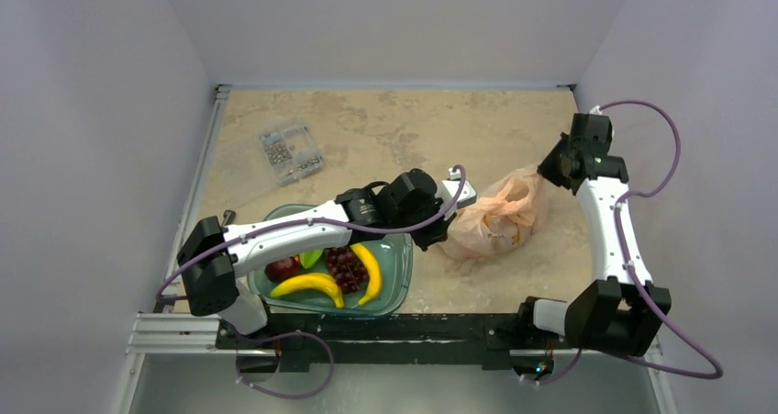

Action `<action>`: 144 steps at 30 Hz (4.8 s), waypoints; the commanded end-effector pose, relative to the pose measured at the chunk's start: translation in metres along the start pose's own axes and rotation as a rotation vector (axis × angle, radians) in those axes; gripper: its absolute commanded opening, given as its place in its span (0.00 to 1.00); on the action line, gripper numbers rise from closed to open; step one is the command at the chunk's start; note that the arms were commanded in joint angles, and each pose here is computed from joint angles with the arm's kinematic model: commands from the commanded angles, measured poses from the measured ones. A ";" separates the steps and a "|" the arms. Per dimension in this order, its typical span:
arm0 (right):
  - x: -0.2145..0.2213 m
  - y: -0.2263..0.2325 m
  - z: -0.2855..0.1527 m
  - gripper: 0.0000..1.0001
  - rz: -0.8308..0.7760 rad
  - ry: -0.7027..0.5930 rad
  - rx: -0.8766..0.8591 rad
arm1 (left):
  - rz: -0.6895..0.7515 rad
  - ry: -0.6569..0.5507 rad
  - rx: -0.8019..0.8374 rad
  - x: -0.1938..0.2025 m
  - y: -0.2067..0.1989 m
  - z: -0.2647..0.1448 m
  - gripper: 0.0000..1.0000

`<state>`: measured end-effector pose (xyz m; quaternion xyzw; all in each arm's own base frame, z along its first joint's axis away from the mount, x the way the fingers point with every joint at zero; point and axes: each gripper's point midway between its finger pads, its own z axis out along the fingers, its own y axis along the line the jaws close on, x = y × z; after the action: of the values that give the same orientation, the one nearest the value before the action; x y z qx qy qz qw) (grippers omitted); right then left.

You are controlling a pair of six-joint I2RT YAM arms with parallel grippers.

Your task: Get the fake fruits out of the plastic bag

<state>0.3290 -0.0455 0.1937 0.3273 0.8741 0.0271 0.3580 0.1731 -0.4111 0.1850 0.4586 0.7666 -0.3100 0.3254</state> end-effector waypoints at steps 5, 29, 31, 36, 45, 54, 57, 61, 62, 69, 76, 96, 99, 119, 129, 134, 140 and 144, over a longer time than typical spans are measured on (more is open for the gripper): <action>0.023 0.019 -0.033 0.30 -0.143 -0.003 -0.164 | -0.035 -0.054 0.070 -0.020 -0.018 -0.016 0.30; 0.127 -0.003 -0.068 0.64 -0.123 0.172 -0.255 | -0.021 -0.115 -0.074 -0.083 0.010 -0.012 0.87; 0.124 0.001 -0.068 0.64 -0.117 0.163 -0.272 | -0.021 -0.094 -0.079 -0.085 0.013 0.008 0.86; 0.119 0.007 -0.067 0.64 -0.103 0.147 -0.293 | -0.015 -0.095 -0.067 -0.090 0.013 0.034 0.81; 0.127 0.010 -0.053 0.59 -0.061 0.167 -0.299 | -0.006 0.010 -0.055 -0.071 0.005 0.071 0.54; 0.114 0.005 -0.050 0.07 0.027 0.100 -0.243 | -0.017 0.024 -0.168 -0.068 0.017 0.049 0.00; 0.091 -0.006 -0.053 0.00 0.060 0.019 -0.148 | -0.048 0.027 -0.228 -0.056 0.025 0.033 0.00; 0.057 -0.026 -0.063 0.00 0.110 -0.098 0.013 | -0.074 -0.028 -0.307 -0.041 0.037 0.012 0.00; 0.048 -0.030 -0.066 0.00 0.112 -0.131 0.042 | -0.070 -0.042 -0.320 -0.038 0.039 0.008 0.00; -0.008 -0.048 -0.083 0.00 0.117 -0.333 0.199 | -0.015 -0.110 -0.379 -0.040 0.023 -0.015 0.00; -0.026 -0.045 -0.055 0.00 0.136 -0.312 0.248 | 0.069 -0.183 -0.296 -0.051 -0.016 -0.031 0.00; -0.010 0.013 -0.077 0.00 -0.137 -0.135 -0.094 | 0.077 -0.288 -0.349 -0.072 0.002 -0.058 0.00; 0.018 0.015 -0.082 0.00 -0.189 -0.053 -0.169 | 0.056 -0.288 -0.354 -0.074 0.009 -0.061 0.00; 0.054 -0.004 -0.118 0.00 -0.244 -0.071 -0.242 | -0.400 -0.194 -0.392 -0.090 0.113 -0.033 0.00; 0.056 0.006 -0.116 0.00 -0.268 -0.066 -0.274 | -0.488 -0.173 -0.393 -0.094 0.130 -0.045 0.00; 0.058 0.007 -0.113 0.00 -0.262 -0.075 -0.283 | -0.520 -0.168 -0.337 -0.092 0.119 -0.043 0.00; 0.056 0.001 -0.108 0.00 -0.247 -0.083 -0.241 | -0.483 -0.247 -0.409 -0.118 0.144 -0.041 0.00; 0.057 -0.004 -0.106 0.00 -0.222 -0.068 -0.207 | -0.433 -0.299 -0.480 -0.132 0.168 -0.035 0.00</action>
<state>0.2244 0.0117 0.2317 0.1749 0.8920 0.0816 0.4087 0.3299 -0.3782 0.2493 0.1595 0.8720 -0.2478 0.3909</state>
